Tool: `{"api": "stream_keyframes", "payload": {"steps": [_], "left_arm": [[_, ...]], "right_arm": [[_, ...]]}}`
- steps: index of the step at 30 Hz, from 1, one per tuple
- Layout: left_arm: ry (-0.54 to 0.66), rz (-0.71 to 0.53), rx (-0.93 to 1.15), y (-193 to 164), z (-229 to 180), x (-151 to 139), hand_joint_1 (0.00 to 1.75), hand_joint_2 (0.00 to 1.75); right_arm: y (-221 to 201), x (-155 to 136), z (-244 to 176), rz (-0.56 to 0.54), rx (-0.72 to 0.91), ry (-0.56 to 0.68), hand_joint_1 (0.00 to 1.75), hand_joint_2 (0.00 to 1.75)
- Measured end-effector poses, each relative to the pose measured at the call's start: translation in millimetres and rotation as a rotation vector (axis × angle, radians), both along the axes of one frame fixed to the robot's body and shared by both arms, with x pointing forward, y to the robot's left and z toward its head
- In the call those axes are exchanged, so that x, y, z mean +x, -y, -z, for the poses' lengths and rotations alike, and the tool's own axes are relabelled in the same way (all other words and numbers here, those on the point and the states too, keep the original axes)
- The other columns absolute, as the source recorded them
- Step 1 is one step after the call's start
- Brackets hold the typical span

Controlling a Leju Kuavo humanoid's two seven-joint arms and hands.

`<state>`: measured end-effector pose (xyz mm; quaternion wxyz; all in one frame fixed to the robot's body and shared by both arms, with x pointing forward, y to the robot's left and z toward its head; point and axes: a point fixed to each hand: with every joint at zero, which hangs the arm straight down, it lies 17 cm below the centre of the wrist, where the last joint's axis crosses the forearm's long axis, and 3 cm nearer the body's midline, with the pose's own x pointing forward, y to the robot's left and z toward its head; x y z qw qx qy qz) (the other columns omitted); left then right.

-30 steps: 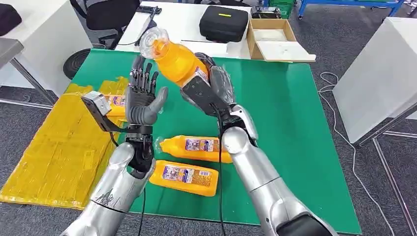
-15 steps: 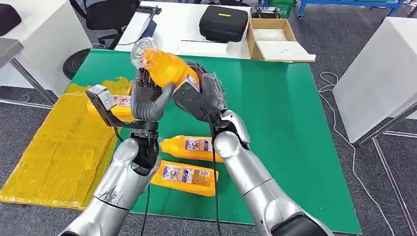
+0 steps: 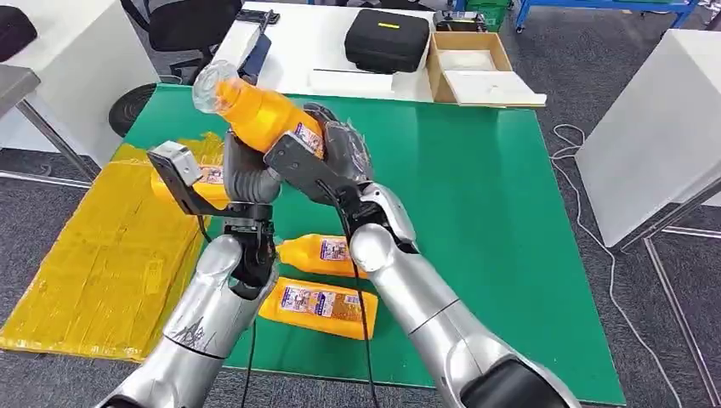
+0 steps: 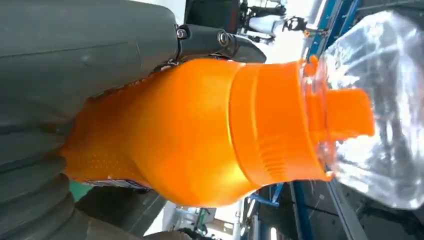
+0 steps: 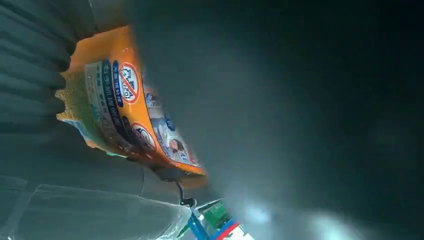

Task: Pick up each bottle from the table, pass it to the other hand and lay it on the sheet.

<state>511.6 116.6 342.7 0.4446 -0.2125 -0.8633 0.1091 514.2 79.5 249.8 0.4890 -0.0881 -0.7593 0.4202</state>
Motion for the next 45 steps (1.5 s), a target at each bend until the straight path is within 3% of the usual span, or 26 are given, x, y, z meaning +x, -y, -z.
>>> {"api": "stream_keyframes", "payload": {"steps": [20, 31, 32, 33, 34, 45], "left_arm": [[-0.03, 0.008, -0.019, -10, 11, 4, 0.0, 1.75], [-0.075, -0.022, -0.041, -42, 36, 2, 0.0, 1.75], [-0.077, -0.021, -0.043, -44, 38, 1, 1.03, 1.75], [-0.08, -0.016, -0.046, -45, 39, 0, 1.68, 1.75], [-0.084, -0.006, -0.053, -46, 40, -1, 1.75, 1.75], [-0.078, 0.0, -0.092, -66, 46, -13, 1.75, 1.75]], "right_arm": [[-12, -8, 10, -0.037, -0.073, 0.02, 1.75, 1.75], [-35, -32, 40, -0.106, -0.157, -0.001, 1.75, 1.75], [-37, -33, 42, -0.111, -0.163, 0.0, 1.75, 1.75], [-37, -34, 43, -0.114, -0.165, -0.002, 1.75, 1.75], [-38, -35, 44, -0.117, -0.166, -0.005, 1.75, 1.75], [-50, -46, 50, -0.165, -0.192, -0.006, 1.75, 1.75]]}}
